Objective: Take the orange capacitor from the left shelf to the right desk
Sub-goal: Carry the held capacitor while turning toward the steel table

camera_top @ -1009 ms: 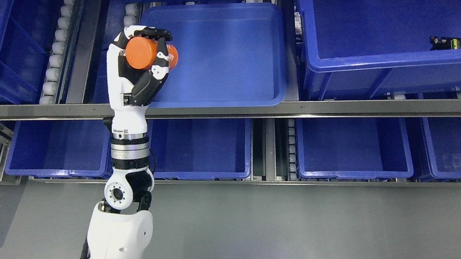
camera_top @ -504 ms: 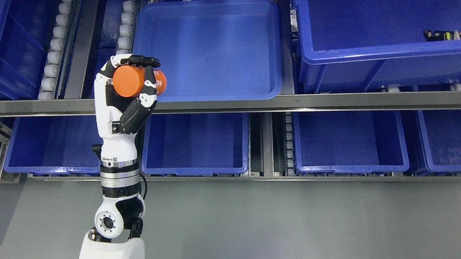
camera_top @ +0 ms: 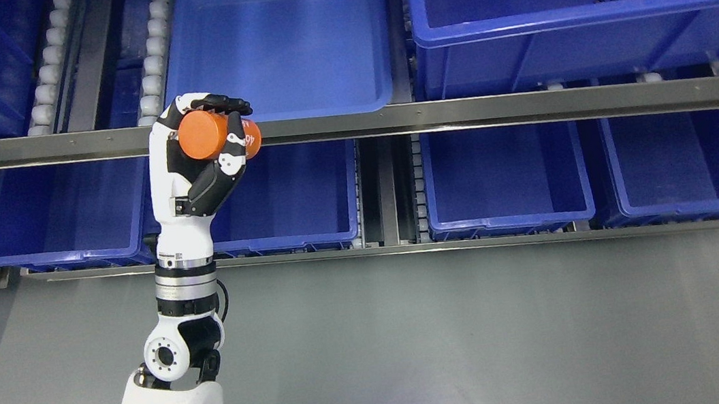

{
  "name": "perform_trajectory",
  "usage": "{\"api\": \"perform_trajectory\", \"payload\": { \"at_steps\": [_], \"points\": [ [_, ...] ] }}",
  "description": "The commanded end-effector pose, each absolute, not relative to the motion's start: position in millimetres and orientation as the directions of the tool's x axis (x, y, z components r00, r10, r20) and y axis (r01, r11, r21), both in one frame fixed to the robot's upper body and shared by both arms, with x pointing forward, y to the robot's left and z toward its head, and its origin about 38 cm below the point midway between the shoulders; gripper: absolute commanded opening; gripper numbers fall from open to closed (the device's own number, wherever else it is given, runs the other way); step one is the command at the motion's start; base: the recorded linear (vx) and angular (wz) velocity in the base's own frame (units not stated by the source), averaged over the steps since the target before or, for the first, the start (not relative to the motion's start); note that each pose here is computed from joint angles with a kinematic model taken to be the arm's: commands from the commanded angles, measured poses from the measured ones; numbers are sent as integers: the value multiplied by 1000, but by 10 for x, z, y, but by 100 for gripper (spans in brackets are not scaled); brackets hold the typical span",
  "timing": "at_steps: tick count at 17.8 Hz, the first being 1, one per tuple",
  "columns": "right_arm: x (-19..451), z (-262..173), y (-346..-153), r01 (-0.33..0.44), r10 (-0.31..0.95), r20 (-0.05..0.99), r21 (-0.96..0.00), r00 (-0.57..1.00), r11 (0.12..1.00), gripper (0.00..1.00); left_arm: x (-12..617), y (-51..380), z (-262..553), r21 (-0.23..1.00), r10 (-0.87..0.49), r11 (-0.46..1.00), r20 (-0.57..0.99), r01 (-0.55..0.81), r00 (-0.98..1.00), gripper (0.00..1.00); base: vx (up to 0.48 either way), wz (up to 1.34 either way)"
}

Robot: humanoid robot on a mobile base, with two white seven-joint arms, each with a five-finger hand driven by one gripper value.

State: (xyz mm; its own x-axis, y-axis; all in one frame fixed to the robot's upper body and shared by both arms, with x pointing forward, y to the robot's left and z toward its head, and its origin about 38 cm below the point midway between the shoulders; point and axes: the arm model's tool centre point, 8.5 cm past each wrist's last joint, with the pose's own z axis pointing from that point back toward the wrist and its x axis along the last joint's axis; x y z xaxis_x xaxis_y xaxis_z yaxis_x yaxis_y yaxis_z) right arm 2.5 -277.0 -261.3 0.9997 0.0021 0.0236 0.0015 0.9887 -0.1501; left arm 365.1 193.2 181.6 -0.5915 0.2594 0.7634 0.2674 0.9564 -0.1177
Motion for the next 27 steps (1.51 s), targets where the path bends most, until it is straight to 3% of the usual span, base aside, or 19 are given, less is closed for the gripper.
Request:
{"api": "perform_trajectory", "payload": {
  "at_steps": [1,14,22,27],
  "points": [
    [-65,-2604,-2883,14,-11,19,-167,1000,986,100,3666,1913,1921,-115,265,954,754,276,-601,2,-151,-305],
    [-63,-2604,-2884,15,-11,20,-169,1000,986,100,3939,1946,2395,-89,257,957,707,277,-659,2,3,-477],
    [-65,-2604,-2883,16,-13,19,-167,1000,986,100,3870,1481,2342,-86,328,917,718,390,-614,2,101,-983],
    [-65,-2604,-2883,16,-13,19,-167,1000,986,100,3855,1413,2319,-83,336,910,724,407,-603,2,146,-1291]
  ]
}}
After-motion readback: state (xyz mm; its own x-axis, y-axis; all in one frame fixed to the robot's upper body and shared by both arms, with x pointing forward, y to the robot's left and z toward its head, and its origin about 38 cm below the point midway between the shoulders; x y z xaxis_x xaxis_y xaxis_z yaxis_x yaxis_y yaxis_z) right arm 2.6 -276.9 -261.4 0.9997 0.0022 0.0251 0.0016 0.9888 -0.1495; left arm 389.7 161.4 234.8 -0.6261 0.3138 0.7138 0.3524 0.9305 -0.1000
